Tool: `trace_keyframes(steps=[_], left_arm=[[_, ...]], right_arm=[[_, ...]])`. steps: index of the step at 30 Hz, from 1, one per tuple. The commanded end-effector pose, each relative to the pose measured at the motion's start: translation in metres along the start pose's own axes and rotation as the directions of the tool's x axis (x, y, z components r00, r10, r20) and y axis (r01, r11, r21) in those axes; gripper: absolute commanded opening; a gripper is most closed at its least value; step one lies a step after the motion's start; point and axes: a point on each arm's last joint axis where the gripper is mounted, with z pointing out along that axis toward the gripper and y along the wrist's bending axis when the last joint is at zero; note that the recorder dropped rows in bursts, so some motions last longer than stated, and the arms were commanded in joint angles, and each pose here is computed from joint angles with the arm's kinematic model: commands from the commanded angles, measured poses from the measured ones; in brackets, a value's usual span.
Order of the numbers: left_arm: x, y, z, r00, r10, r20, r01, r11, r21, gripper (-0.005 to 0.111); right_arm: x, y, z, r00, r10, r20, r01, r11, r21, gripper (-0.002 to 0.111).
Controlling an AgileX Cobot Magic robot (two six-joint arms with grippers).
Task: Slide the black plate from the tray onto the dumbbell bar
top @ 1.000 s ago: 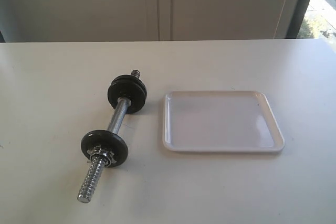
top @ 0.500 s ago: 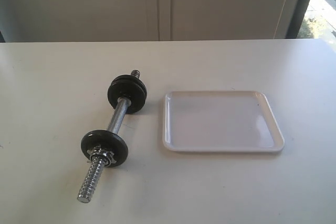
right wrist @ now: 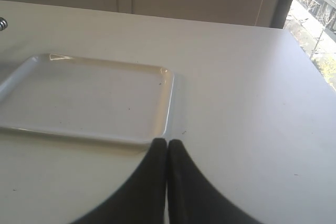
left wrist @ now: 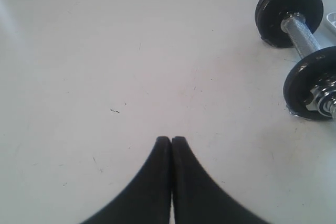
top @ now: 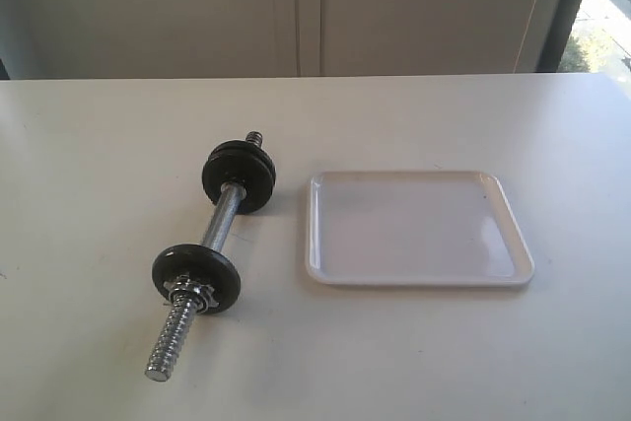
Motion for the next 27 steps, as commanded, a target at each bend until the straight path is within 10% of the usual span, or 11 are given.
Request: trace_keyframes(steps=[1,27], left_arm=[[0.0007,-0.0004,0.0,1.0,-0.003,0.002,0.003,1.0,0.007,0.0],[0.0007,0.0044,0.0,0.999,-0.033,0.002,0.033,0.996,-0.078,0.0]], right_arm=[[0.0008,0.0002,0.0,1.0,-0.003,0.006,0.003,1.0,-0.003,0.0],[0.0008,0.0002,0.0,1.0,-0.003,0.006,0.003,1.0,-0.003,0.0]])
